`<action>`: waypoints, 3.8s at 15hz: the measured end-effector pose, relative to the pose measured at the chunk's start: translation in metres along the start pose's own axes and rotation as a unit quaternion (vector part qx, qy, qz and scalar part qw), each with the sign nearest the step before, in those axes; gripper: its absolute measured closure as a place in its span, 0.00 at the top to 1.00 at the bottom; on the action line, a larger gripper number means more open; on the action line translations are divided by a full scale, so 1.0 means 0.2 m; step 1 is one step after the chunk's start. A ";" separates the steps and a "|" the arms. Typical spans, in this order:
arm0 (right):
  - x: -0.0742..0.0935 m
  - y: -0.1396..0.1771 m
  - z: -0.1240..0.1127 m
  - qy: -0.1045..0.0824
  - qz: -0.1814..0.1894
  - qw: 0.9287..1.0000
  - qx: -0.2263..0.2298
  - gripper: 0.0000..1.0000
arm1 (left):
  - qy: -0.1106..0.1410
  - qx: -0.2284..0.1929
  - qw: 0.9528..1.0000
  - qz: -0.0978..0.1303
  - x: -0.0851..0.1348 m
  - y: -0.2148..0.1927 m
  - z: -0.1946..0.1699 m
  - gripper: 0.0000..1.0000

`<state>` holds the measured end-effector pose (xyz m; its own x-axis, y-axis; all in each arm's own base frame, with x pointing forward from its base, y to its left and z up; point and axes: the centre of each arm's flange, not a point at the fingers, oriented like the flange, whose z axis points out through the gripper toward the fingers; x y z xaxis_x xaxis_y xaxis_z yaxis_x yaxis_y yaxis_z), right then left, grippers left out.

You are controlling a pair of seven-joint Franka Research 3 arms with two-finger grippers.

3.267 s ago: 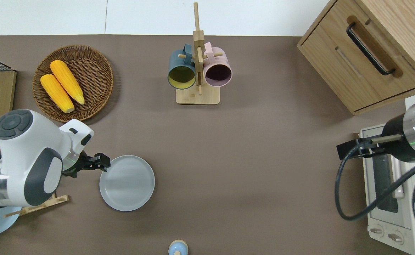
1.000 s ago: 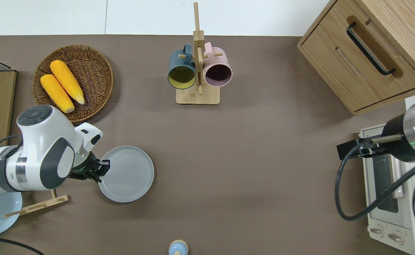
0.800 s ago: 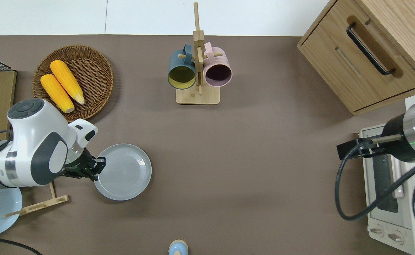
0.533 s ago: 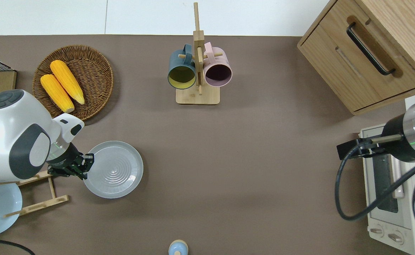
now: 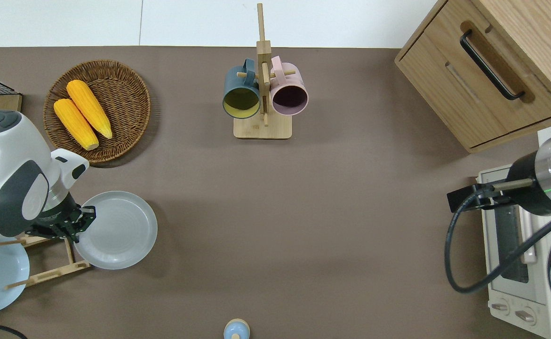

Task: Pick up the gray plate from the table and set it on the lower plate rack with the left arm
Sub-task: 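Lift the gray plate and carry it toward the wooden rack, then lower the plate upright into the lower slot of the rack, then open the left gripper and withdraw it away from the plate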

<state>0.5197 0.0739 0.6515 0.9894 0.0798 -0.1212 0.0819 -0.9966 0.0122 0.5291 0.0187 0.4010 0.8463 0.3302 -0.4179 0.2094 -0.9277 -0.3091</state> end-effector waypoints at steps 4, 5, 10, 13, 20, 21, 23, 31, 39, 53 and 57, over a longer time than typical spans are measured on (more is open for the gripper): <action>0.00 0.00 0.00 0.000 0.000 1.000 0.000 0.99 | -0.014 0.068 0.997 -0.020 -0.06 -0.10 -0.09 0.04; 0.00 0.00 0.00 0.000 0.000 1.000 0.000 0.99 | -0.015 0.088 0.996 -0.028 -0.08 -0.13 -0.12 0.04; 0.00 0.00 0.00 0.000 0.000 1.000 0.000 0.99 | -0.002 0.179 0.981 -0.076 -0.13 -0.20 -0.20 0.04; 0.00 0.00 0.00 0.000 0.000 1.000 0.000 0.99 | 0.013 0.215 0.971 -0.108 -0.12 -0.20 -0.20 0.04; 0.00 0.00 0.00 0.000 0.000 1.000 0.000 0.99 | 0.020 0.285 0.949 -0.134 -0.06 -0.24 -0.11 0.04; 0.00 0.00 0.00 0.000 0.000 1.000 0.000 0.99 | 0.018 0.288 0.947 -0.138 -0.06 -0.23 -0.09 0.04; 0.00 0.00 0.00 0.000 0.000 1.000 0.000 0.99 | 0.015 0.293 0.945 -0.147 -0.05 -0.22 -0.05 0.04; 0.00 0.00 0.00 0.000 0.000 1.000 0.000 0.99 | 0.007 0.280 0.950 -0.142 -0.05 -0.13 0.01 0.38; 0.00 0.00 0.00 0.000 0.000 1.000 0.000 0.99 | 0.037 0.213 0.970 -0.107 -0.09 0.08 -0.05 0.89; 0.00 0.00 0.00 0.000 0.000 1.000 0.000 0.99 | 0.177 -0.048 0.978 0.104 -0.33 0.35 -0.61 1.00; 0.00 0.00 0.00 0.000 0.000 1.000 0.000 0.99 | 0.243 -0.075 0.959 0.124 -0.35 0.29 -0.75 1.00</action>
<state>0.5197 0.0739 0.6515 0.9894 0.0798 -0.1212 0.0819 -0.9966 0.0122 0.5548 -0.0851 0.5399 0.9999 0.0104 -0.0041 0.0098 -0.9938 -0.1109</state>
